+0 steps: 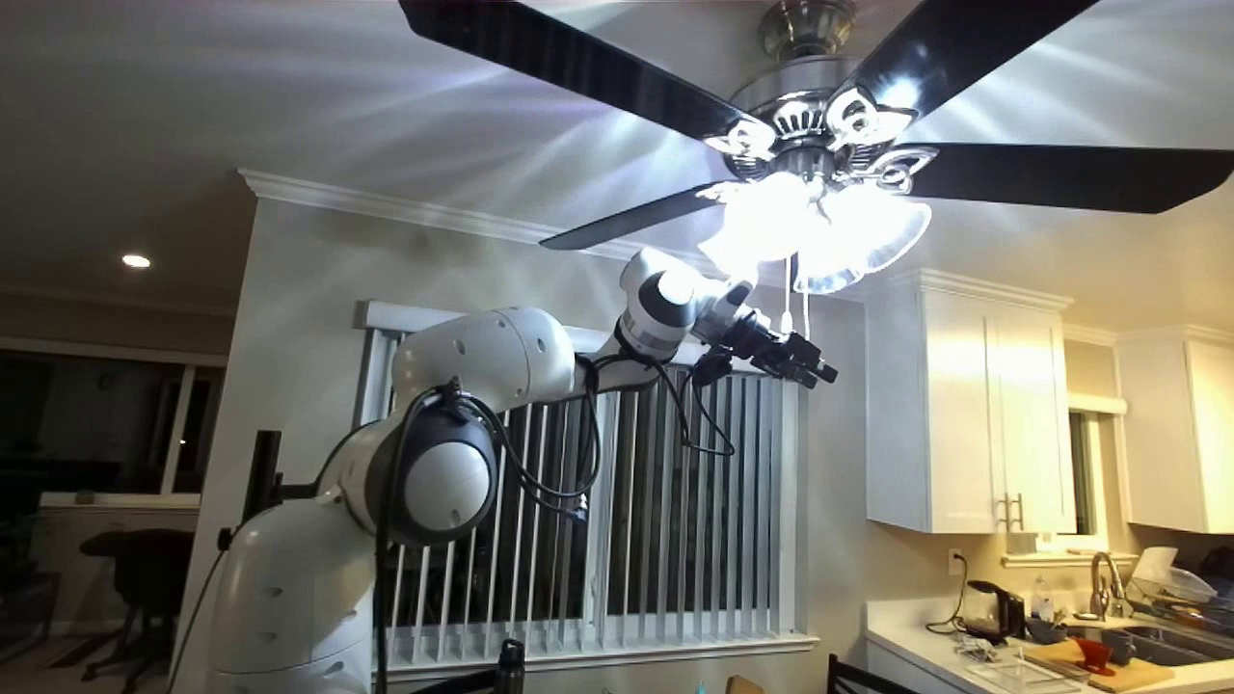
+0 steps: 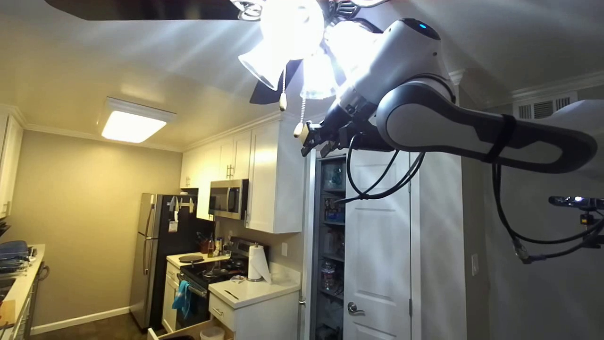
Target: Turn on the chandelier
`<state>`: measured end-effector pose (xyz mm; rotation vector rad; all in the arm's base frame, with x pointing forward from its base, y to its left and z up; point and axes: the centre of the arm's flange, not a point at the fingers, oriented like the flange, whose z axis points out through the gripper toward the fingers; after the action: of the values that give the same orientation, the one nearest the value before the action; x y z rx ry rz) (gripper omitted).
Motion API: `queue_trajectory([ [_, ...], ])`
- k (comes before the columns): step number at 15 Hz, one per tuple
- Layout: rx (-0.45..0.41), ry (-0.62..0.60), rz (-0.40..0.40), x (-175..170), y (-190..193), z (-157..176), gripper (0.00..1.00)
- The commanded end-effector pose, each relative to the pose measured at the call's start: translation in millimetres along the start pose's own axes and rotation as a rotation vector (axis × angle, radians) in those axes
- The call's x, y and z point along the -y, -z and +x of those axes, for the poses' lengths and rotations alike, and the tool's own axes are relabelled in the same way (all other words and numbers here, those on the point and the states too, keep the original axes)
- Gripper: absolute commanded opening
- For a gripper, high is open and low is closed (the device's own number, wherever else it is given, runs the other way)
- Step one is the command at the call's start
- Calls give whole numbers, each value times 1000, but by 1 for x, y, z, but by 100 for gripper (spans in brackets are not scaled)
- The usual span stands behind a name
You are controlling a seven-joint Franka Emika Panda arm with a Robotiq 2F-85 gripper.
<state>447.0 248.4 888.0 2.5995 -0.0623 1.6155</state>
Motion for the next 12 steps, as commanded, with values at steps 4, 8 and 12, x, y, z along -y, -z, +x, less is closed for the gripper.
queue_trajectory([
  [4,90,16,-32,-4,-12,-22,100],
  [8,134,26,-47,-4,-22,-31,100],
  [12,104,20,-44,3,-26,-24,100],
])
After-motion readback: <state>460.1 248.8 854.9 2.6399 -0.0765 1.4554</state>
